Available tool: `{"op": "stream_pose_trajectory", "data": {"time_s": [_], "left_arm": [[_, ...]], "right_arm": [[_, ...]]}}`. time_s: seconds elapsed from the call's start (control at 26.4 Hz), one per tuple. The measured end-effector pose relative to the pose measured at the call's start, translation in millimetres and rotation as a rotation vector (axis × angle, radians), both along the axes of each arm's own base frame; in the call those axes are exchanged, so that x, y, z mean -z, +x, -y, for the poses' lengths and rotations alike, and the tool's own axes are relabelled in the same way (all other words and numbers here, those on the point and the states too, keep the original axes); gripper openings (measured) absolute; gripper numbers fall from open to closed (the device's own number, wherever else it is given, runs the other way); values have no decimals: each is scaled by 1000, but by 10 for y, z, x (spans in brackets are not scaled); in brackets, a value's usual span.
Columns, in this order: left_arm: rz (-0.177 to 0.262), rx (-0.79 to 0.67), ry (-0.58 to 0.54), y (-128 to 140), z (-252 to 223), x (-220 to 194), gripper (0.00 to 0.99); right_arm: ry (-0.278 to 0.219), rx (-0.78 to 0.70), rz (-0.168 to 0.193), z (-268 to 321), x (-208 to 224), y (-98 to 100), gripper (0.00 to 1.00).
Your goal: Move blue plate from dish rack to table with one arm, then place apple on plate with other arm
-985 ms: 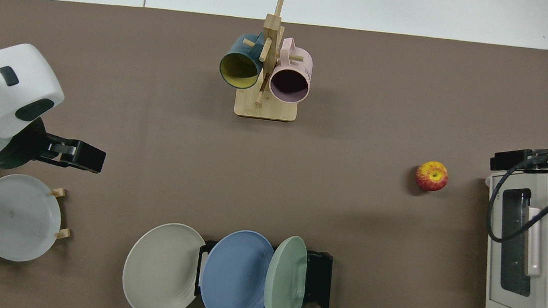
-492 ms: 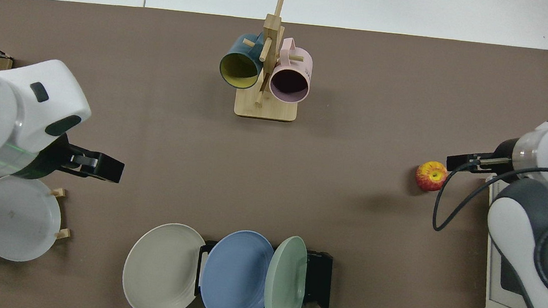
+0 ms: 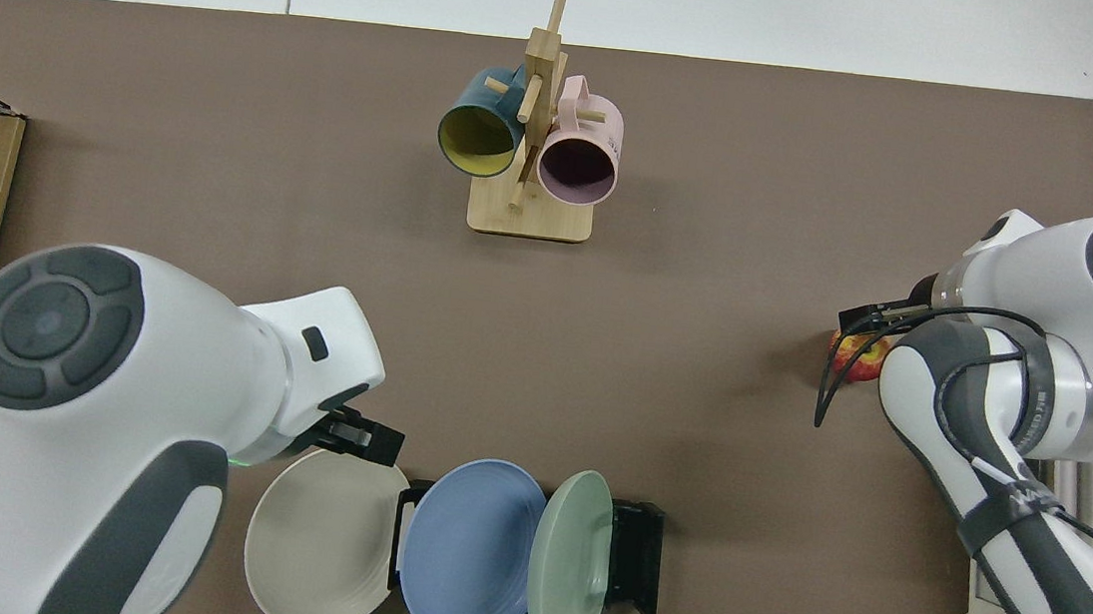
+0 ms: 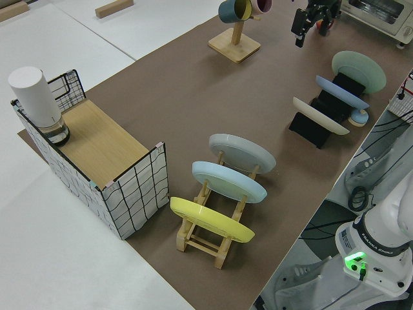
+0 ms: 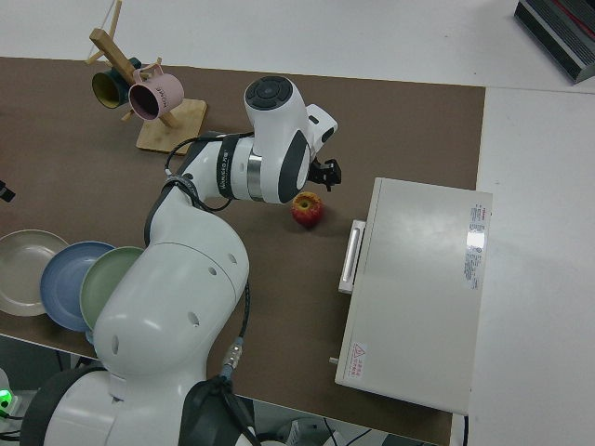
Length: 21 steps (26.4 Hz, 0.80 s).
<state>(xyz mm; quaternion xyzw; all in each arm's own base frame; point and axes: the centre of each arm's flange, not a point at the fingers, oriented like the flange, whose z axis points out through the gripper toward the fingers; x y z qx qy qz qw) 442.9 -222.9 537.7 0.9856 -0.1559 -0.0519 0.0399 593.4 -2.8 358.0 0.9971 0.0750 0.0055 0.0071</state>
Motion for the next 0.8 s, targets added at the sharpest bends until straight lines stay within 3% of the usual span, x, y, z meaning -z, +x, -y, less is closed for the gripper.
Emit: {"op": "stream_pose_trajectory", "data": {"time_s": [0.45, 0.8], "left_arm": [[-38, 38, -51, -511, 298, 760, 991], [-28, 49, -58, -798, 478, 1421, 991]], "right_arm": [[-4, -5, -20, -27, 417, -99, 1000], [-4, -5, -32, -28, 468, -135, 1000]]}}
